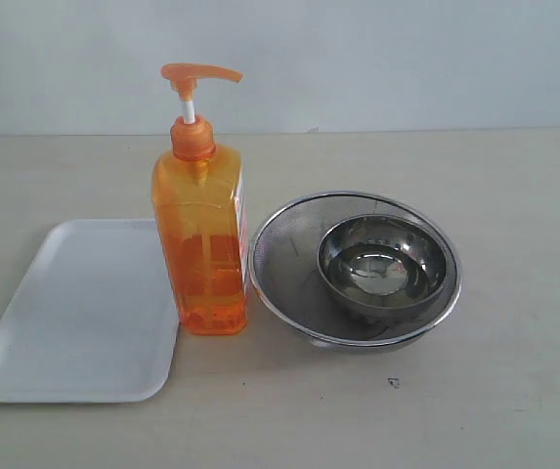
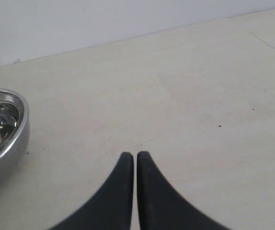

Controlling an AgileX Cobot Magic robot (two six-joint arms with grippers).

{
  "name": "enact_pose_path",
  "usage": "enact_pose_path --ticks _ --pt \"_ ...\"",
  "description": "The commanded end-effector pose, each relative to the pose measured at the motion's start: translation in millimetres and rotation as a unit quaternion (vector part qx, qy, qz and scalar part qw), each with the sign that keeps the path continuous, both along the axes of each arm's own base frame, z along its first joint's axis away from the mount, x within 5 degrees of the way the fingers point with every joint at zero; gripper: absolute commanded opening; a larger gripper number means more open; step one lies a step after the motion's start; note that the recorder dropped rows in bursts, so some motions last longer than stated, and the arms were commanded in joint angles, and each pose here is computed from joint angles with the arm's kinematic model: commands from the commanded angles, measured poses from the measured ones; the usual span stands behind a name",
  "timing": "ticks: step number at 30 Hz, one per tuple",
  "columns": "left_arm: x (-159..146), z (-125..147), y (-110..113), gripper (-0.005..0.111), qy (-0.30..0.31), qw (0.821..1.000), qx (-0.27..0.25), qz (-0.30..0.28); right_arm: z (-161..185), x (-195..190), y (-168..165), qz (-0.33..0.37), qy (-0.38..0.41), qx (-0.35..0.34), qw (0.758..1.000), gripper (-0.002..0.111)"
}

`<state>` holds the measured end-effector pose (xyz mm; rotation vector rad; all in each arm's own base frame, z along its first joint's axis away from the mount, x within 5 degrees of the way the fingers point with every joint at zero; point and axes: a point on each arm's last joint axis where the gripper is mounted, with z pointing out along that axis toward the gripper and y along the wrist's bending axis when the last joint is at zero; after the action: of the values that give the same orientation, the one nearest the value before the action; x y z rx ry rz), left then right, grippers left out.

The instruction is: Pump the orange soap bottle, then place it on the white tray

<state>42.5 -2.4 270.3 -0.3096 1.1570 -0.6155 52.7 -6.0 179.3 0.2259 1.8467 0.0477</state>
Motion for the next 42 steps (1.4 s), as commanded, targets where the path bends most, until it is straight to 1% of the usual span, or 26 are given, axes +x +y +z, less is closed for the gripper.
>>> enact_pose_path --ticks 1,3,6,8,12,15,16,19,21,22,23,24,25,26,27,28,29,30,31,32,33,35,37,39,40,42 --pt "-8.7 41.8 -0.1 0.078 -0.024 1.0 0.003 -0.005 0.9 -0.1 -0.1 0.0 -0.005 -0.004 1.0 0.0" --pt "-6.2 51.5 -1.3 0.078 0.004 1.0 0.007 -0.01 0.9 -0.1 -0.1 0.0 -0.005 -0.003 1.0 0.0" --pt "-1.1 57.1 -3.4 0.078 0.056 0.998 0.019 -0.017 0.9 -0.1 -0.1 0.0 -0.005 -0.003 1.0 0.0" --pt "0.8 54.8 -4.1 0.078 0.076 0.996 0.033 -0.016 0.9 -0.1 -0.1 0.0 -0.005 -0.003 1.0 0.0" --pt "2.4 45.2 -5.7 0.078 0.128 0.99 0.044 -0.023 0.9 -0.1 -0.1 0.0 -0.005 -0.004 1.0 0.0" --pt "2.6 42.6 -6.1 0.078 0.138 0.987 0.08 -0.017 0.9 -0.1 -0.1 0.0 -0.005 -0.004 1.0 0.0" --pt "2.6 42.6 -6.0 0.078 0.138 0.987 0.081 -0.016 0.9 -0.1 -0.1 0.0 -0.005 -0.004 1.0 0.0" --pt "2.2 45.8 -6.3 0.077 0.123 0.99 0.061 -0.022 0.9 -0.1 -0.1 0.0 -0.005 -0.004 1.0 0.0" --pt "1.7 47.9 -6.9 0.059 0.118 0.992 0.036 -0.032 0.9 -0.1 -0.1 0.0 -0.005 -0.004 1.0 0.0" --pt "2.3 48.3 -7.1 0.046 0.117 0.992 0.03 -0.034 0.9 -0.1 -0.1 0.0 -0.005 -0.004 1.0 0.0" --pt "3.0 49.1 -7.0 0.029 0.113 0.992 0.036 -0.032 0.9 -0.1 -0.1 0.0 -0.005 -0.004 1.0 0.0" --pt "3.8 50.7 -6.6 0.01 0.103 0.993 0.054 -0.023 0.9 -0.1 -0.1 0.0 -0.005 -0.004 1.0 0.0" --pt "4.9 52.7 -6.2 0.006 0.092 0.993 0.069 -0.015 0.9 -0.1 -0.1 0.0 -0.005 -0.004 1.0 0.0" --pt "6.1 54.7 -5.9 0.007 0.084 0.995 0.058 -0.015 0.9 -0.1 -0.1 0.0 -0.005 -0.004 1.0 0.0" --pt "8.6 63.2 -4.6 0.006 0.059 0.997 0.04 -0.009 0.9 -0.1 -0.1 0.0 -0.005 -0.004 1.0 0.0" --pt "9.9 67.7 -4.8 0.005 0.058 0.997 0.048 -0.007 0.9 -0.1 -0.1 0.0 -0.005 -0.004 1.0 0.0" --pt "16.1 81.2 -8.2 0.005 0.085 0.992 0.089 -0.014 1.5 0.1 0.0 0.001 -0.008 -0.004 1.0 0.0" --pt "21.4 89.0 -10.7 0.005 0.101 0.988 0.113 -0.019 1.3 0.0 0.0 0.001 -0.007 -0.004 1.0 0.0" --pt "36.3 104.5 -14.2 0.005 0.116 0.985 0.128 -0.026 1.3 0.0 0.0 0.001 -0.007 -0.004 1.0 0.0" --pt "43.9 114.4 -15.3 0.005 0.114 0.985 0.128 -0.026 1.3 0.0 0.0 0.001 -0.007 -0.004 1.0 0.0" --pt "54.8 131.6 -16.7 0.005 0.105 0.982 0.154 -0.017 1.3 0.0 0.0 0.001 -0.007 -0.004 1.0 0.0" --pt "73.2 147.0 -18.8 0.005 0.099 0.975 0.199 -0.001 1.3 0.0 0.0 0.001 -0.007 -0.004 1.0 0.0" --pt "87.7 149.9 -18.4 0.005 0.086 0.976 0.201 0.017 1.3 0.0 0.0 0.001 -0.007 -0.004 1.0 0.0" --pt "110.8 145.6 -18.7 0.005 0.086 0.974 0.205 0.036 1.3 0.0 0.0 0.001 -0.007 -0.004 1.0 0.0" --pt "126.3 140.3 -21.6 0.005 0.091 0.971 0.216 0.039 1.3 0.0 0.0 0.001 -0.007 -0.004 1.0 0.0" --pt "157.2 122.2 -35.2 0.005 0.11 0.961 0.252 0.023 1.3 0.0 0.0 0.001 -0.007 -0.004 1.0 0.0"
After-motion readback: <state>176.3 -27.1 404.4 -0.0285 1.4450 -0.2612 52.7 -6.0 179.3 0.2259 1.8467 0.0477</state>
